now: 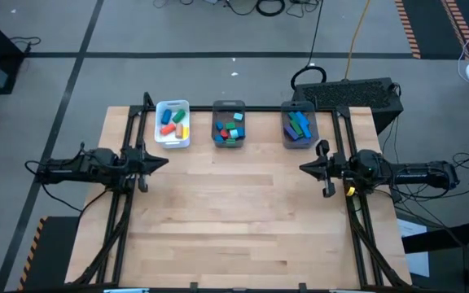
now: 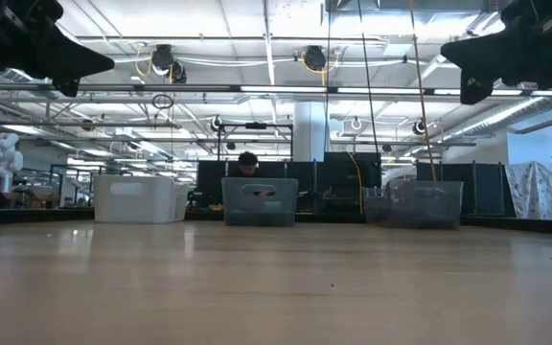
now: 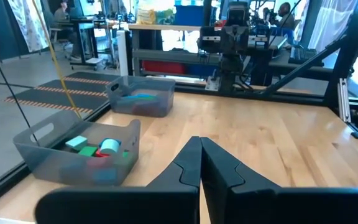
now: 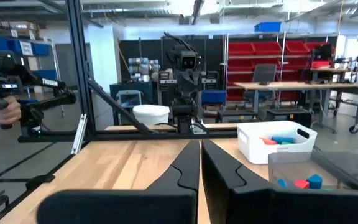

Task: Sort blocks by size
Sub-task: Return to Home Position

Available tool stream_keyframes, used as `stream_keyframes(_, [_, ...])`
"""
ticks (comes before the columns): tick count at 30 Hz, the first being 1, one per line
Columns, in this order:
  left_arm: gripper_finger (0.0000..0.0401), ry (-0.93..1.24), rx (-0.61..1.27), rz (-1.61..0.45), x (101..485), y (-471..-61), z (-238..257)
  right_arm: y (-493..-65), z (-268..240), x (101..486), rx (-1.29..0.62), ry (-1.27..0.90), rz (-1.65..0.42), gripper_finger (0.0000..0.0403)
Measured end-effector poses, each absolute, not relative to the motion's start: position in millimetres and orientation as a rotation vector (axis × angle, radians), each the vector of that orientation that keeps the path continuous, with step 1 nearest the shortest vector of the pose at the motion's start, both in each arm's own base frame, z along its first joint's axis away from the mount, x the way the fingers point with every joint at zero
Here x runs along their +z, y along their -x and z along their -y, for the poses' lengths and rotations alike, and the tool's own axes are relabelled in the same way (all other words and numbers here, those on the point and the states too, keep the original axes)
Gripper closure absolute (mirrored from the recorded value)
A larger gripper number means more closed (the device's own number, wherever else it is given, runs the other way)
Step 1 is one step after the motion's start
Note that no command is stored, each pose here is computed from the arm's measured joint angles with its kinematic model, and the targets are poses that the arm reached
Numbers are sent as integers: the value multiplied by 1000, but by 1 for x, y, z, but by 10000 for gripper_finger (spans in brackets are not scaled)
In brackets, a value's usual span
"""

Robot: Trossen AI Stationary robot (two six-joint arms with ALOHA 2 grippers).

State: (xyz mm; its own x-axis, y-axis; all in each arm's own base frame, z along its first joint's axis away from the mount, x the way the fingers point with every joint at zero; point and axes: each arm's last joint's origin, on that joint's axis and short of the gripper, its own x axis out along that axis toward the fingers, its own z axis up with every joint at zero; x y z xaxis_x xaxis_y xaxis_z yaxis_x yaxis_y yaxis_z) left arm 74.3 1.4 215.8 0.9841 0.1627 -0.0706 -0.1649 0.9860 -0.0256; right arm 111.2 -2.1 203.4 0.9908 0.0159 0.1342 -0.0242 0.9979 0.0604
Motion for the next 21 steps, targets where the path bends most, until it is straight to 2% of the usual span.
stream_keyframes(6, [393, 33, 162, -67, 215, -75, -1, -107, 2, 189, 22, -68, 191, 403])
stream_keyframes(21, [393, 32, 161, -96, 191, -85, -1, -95, 2, 185, 1, -66, 185, 403])
